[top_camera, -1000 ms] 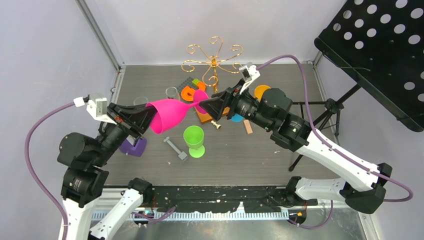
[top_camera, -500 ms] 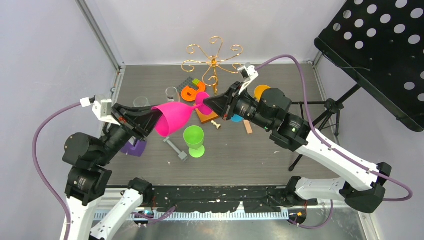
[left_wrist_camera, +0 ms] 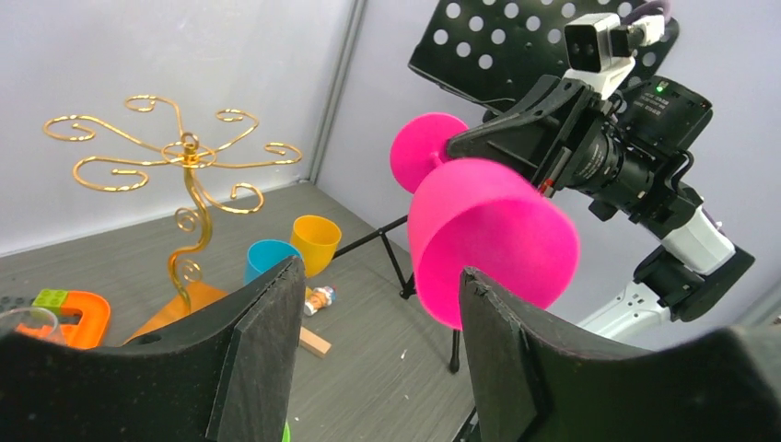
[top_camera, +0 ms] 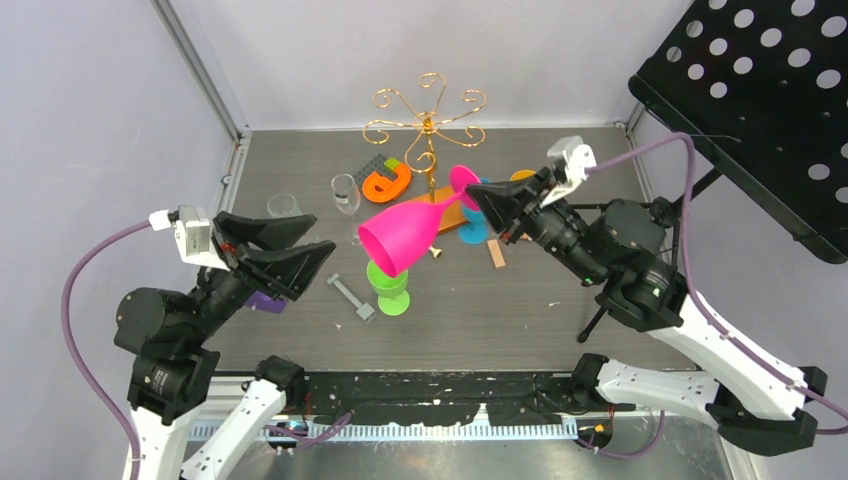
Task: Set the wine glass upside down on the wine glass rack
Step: Turn the wine glass upside down at the wine rack.
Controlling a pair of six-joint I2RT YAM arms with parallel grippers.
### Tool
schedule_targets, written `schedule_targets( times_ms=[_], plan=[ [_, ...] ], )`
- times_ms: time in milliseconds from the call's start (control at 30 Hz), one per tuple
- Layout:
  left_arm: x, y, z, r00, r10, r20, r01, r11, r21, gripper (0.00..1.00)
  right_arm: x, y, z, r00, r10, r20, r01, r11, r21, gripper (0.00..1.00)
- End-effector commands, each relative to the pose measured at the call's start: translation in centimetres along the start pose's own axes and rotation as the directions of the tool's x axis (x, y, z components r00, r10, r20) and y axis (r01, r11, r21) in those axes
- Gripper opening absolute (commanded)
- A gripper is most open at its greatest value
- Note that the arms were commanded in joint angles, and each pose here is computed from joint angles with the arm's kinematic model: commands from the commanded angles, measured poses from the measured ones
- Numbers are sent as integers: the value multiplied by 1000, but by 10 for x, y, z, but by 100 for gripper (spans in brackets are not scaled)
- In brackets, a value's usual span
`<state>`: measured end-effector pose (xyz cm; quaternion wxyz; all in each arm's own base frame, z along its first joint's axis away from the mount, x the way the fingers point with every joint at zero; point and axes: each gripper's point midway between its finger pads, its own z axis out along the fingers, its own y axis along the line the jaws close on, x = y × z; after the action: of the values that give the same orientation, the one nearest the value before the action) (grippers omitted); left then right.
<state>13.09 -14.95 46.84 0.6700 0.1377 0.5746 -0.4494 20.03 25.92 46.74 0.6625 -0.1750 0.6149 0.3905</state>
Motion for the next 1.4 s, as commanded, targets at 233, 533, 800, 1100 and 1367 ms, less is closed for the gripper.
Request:
schedule_targets(
  times_ms=[233, 533, 800, 1100, 1367],
  plan=[
    [16, -25, 11, 995, -39, -97, 57, 981, 188, 65, -1, 19, -22, 783, -605, 144, 621, 749, -230, 6],
    [39, -34, 26, 984, -48, -171, 97, 951, 293, 65, 1, 61, -9, 663, -682, 309, 745, 561, -361, 6],
    [65, -37, 37, 972, -40, -230, 111, 945, 308, 63, 4, 94, -4, 636, -670, 383, 765, 484, -424, 6],
    [79, -36, 47, 964, -28, -264, 106, 952, 288, 53, 3, 117, -5, 644, -639, 421, 760, 473, -445, 6],
    [90, -45, 50, 951, -17, -308, 118, 942, 314, 41, 5, 121, 1, 619, -663, 421, 782, 474, -404, 6]
  ],
)
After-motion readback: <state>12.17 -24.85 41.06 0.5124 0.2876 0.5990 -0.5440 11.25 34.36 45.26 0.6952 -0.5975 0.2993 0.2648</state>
